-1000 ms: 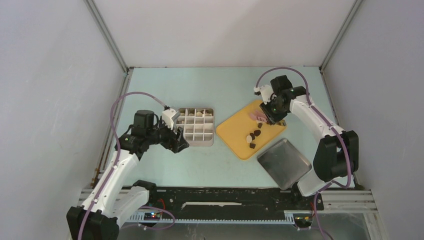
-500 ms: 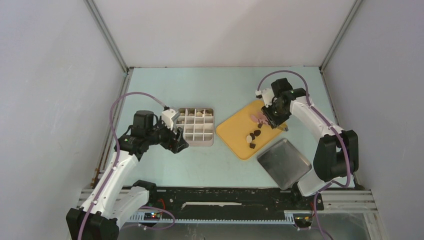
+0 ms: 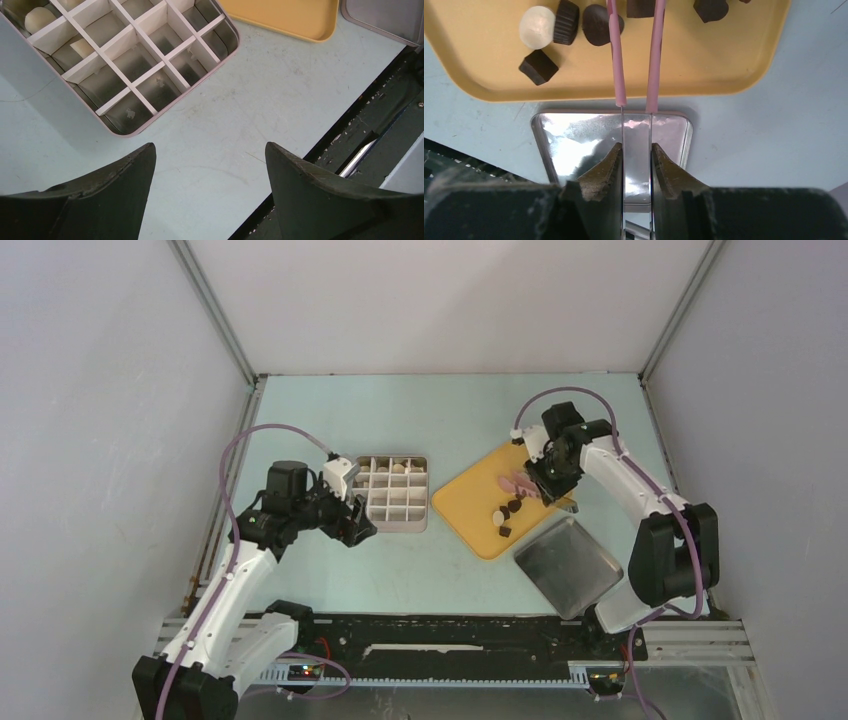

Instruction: Pack the chocolate

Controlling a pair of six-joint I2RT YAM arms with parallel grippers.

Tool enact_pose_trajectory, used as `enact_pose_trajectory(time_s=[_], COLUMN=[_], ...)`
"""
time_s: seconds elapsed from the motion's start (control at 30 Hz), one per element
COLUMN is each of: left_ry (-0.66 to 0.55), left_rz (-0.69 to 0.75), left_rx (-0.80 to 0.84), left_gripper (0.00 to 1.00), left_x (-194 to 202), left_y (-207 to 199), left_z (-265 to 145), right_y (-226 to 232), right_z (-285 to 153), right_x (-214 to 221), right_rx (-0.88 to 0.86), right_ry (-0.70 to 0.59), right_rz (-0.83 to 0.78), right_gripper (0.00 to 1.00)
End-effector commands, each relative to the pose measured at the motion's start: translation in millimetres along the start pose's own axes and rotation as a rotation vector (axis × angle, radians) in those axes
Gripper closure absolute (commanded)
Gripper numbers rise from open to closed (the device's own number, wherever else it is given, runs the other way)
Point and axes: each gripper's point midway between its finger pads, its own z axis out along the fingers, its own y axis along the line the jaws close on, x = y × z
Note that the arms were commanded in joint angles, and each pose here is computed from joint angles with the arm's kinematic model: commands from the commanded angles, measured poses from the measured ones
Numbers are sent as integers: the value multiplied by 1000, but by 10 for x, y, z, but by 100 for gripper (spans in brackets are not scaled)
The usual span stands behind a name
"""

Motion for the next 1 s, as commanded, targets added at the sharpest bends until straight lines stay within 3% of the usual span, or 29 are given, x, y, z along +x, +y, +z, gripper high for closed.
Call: enact_pose_trajectory(time_s=[0.0,0.2,0.47,0.97], left_ry=[-46,-50,-90,-223], left_rz=[60,69,66,18], left_rx=[-9,-21,-63,-172], left_gripper=[16,16,16,15], left_x=[-191,-182,-204,-315], left_y=[-4,11,79,251], left_z=[-71,-89,-177,-449], right_y=[122,525,1277,2048], right_z=[-316,-533,-557,-149], right_x=[-332,-762,-1336,-2036], right_rx=[6,-31,-239,-410], right_ry=[-167,-278,-338,-298], right_rz=[-87,-277,-431,-520], right_gripper=[82,84,83,79])
